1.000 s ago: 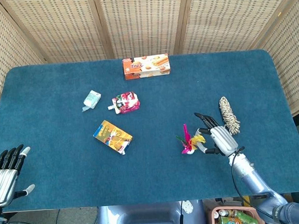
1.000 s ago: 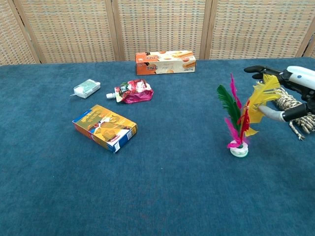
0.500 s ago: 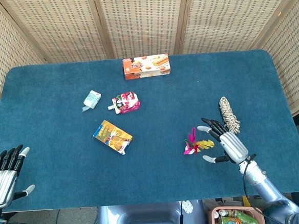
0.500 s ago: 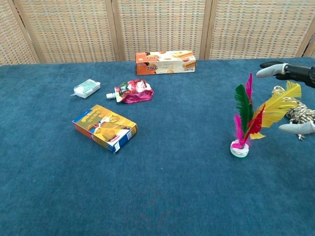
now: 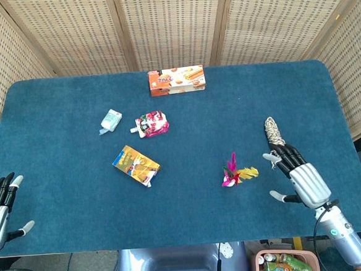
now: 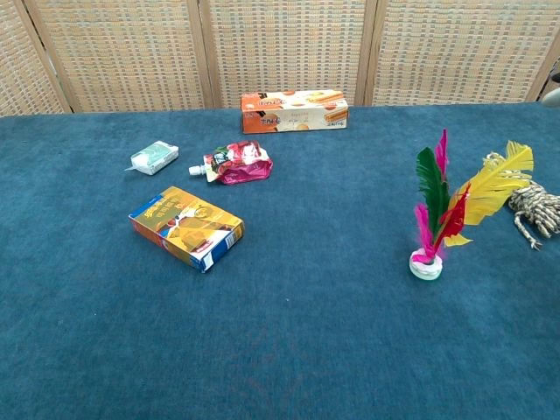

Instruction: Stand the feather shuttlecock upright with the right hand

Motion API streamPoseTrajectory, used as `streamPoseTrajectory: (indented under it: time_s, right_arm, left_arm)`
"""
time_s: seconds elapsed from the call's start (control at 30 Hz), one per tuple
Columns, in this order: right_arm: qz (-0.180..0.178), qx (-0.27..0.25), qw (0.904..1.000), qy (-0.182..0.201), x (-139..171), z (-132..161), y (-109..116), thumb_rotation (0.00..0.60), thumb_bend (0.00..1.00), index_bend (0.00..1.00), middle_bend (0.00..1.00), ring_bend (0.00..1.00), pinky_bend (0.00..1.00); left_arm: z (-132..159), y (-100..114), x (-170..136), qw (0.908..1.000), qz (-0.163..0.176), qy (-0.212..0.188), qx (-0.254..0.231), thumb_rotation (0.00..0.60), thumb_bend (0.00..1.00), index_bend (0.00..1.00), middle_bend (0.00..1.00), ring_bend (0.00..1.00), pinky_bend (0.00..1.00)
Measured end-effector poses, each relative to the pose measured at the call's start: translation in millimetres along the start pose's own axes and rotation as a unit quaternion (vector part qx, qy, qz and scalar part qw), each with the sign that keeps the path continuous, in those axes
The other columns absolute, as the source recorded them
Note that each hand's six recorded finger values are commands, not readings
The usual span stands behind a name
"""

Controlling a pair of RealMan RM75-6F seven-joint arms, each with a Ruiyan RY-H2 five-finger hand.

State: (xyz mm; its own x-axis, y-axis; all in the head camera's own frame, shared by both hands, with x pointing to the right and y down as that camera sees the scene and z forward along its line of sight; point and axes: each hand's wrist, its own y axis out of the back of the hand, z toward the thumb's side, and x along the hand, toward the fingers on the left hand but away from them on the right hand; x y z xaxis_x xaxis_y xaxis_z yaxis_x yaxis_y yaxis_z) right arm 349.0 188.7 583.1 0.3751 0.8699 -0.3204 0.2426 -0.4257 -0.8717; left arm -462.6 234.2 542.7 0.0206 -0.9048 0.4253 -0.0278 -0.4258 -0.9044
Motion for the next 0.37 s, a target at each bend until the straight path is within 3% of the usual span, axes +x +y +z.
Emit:
streamPoseTrajectory:
  time_s: [0.2,0.37]
  right_arm:
    - [-0.024,0.102,0.9924,-0.065,38,-14,13,0.6,0.0,0.0,0.0,0.0,0.0]
    - [-0.044,0.121,0.9862,-0.104,60,-19,13,0.6,0.0,0.0,0.0,0.0,0.0]
  left_arm:
    - [-3,3,-1,1.0,0.006,-0.003,-0.006,0.6,0.0,0.0,0.0,0.0,0.0]
    - [-3,8,-5,0.9998,0.014,-0.011,-0.012,0.6,0.0,0.0,0.0,0.0,0.0]
